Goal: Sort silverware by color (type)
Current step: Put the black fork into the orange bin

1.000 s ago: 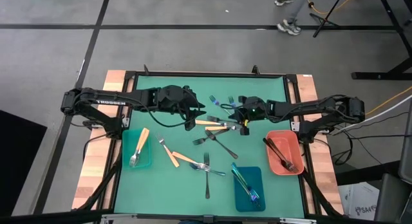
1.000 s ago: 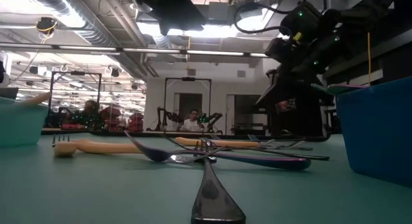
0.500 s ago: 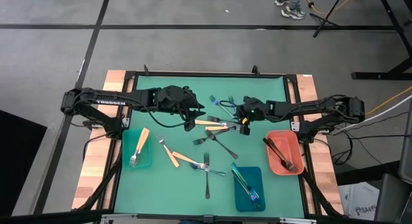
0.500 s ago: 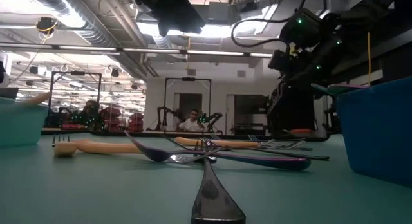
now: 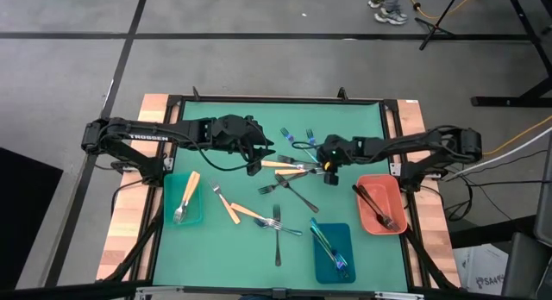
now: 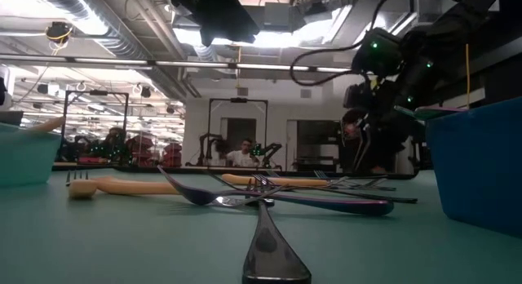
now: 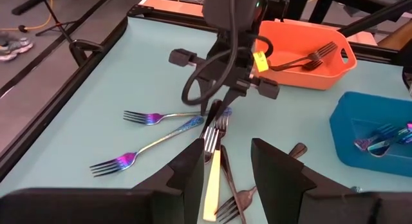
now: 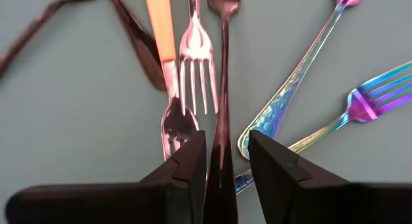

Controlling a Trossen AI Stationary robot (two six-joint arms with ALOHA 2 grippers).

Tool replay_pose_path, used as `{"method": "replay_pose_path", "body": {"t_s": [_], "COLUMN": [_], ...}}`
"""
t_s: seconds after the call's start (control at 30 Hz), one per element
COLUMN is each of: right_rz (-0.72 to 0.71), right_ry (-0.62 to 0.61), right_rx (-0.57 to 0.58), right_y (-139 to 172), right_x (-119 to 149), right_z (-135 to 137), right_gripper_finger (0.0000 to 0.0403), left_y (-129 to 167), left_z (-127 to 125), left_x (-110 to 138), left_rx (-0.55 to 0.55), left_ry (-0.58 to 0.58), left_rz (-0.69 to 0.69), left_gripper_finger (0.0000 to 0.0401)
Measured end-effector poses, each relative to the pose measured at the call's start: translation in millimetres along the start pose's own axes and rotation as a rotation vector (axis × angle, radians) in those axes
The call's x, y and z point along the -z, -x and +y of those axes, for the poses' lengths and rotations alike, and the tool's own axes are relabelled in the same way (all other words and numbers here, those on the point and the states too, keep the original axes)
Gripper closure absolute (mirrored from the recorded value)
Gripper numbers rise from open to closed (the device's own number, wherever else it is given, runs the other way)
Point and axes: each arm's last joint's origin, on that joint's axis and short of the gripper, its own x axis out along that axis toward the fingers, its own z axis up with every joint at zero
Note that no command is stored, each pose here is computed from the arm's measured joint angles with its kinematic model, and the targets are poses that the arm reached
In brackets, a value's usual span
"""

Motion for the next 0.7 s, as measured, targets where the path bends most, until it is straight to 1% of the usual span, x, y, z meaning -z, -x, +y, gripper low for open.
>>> {"method": "replay_pose_path", "body": {"t_s": [0.23,0.47,0.63,0.7], "right_rz": [0.031,0.026,0.024,0.025], "right_ry": [0.0,0.0,0.0,0.0], "right_rx": [0.006,0.007,0.007,0.007], "right_y": [-11,-22,-23,-23], "right_x": [3,3,3,3], "right_z": [0,0,0,0], "right_gripper_finger": [0.0297,0.0297,0.0299,0.0305], "left_y": [0,0,0,0], "left_z": [0,0,0,0], "left_x": [0,0,0,0], "left_rx": [0.0,0.0,0.0,0.0], "left_ry": [0.0,0.0,0.0,0.0], "left_rz": [0.0,0.0,0.0,0.0], "left_gripper_finger": [0.028,0.028,0.028,0.028]}}
